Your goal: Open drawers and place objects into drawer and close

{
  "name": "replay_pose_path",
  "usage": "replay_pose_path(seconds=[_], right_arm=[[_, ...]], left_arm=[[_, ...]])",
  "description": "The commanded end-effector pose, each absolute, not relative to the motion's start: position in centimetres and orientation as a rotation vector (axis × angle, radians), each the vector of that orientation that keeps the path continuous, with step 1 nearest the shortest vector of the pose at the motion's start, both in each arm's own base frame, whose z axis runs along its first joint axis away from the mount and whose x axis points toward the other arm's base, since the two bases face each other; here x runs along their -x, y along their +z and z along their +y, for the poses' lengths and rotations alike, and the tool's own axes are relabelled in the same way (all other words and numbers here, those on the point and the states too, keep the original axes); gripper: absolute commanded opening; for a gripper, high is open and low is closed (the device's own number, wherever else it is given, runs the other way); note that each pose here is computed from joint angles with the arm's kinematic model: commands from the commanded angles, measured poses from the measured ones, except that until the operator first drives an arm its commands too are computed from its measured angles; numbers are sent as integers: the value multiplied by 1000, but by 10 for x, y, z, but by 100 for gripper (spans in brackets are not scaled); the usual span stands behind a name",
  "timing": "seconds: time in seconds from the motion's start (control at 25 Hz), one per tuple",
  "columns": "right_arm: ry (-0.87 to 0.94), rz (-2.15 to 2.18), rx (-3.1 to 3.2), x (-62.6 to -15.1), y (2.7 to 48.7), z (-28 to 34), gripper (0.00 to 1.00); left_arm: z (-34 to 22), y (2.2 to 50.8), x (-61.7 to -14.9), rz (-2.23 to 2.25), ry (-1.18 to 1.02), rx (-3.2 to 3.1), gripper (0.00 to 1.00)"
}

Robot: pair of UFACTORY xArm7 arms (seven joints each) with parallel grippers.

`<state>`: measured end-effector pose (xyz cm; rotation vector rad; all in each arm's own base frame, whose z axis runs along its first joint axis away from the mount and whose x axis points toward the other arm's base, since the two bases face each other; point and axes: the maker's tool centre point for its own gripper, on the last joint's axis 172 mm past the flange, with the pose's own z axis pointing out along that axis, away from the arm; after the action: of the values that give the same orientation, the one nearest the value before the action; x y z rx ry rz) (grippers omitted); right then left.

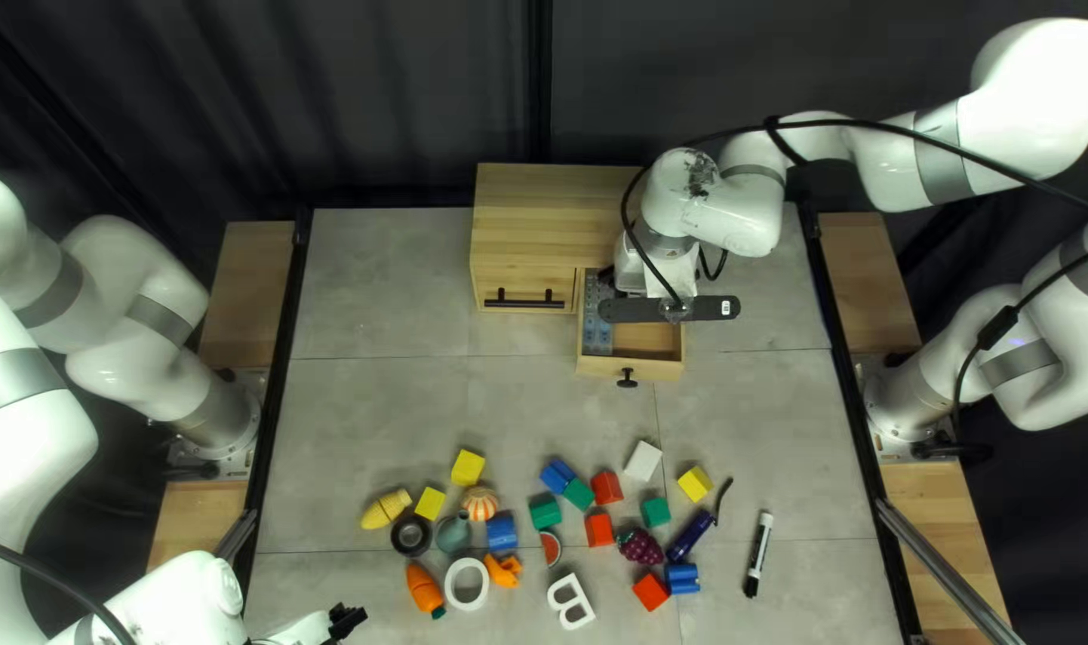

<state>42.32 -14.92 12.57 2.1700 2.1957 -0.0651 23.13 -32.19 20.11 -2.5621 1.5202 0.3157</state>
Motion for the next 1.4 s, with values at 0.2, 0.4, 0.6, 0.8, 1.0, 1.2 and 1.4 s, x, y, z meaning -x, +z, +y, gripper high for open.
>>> replay_pose_path(seconds=[0.2,0.4,0.6,0.8,1.0,1.2,1.4], right_arm=[[-72,2195,-2170,-425,125,-152,4],[-63,2189,-2177,-426,130,-152,100],[-55,2180,-2185,-426,133,-151,100],[-46,2177,-2195,-425,135,-150,100],[-36,2167,-2206,-425,141,-149,86],[-36,2159,-2203,-427,148,-145,1],[-32,2149,-2205,-428,160,-137,10]], left_arm=[[-322,201,-231,1520,316,2562,100],[-322,201,-231,1520,316,2562,100],[-322,201,-231,1520,316,2562,100],[-322,201,-231,1520,316,2562,100],[-322,201,-231,1520,316,2562,100],[-322,201,-231,1520,316,2562,100],[-322,201,-231,1520,316,2562,100]])
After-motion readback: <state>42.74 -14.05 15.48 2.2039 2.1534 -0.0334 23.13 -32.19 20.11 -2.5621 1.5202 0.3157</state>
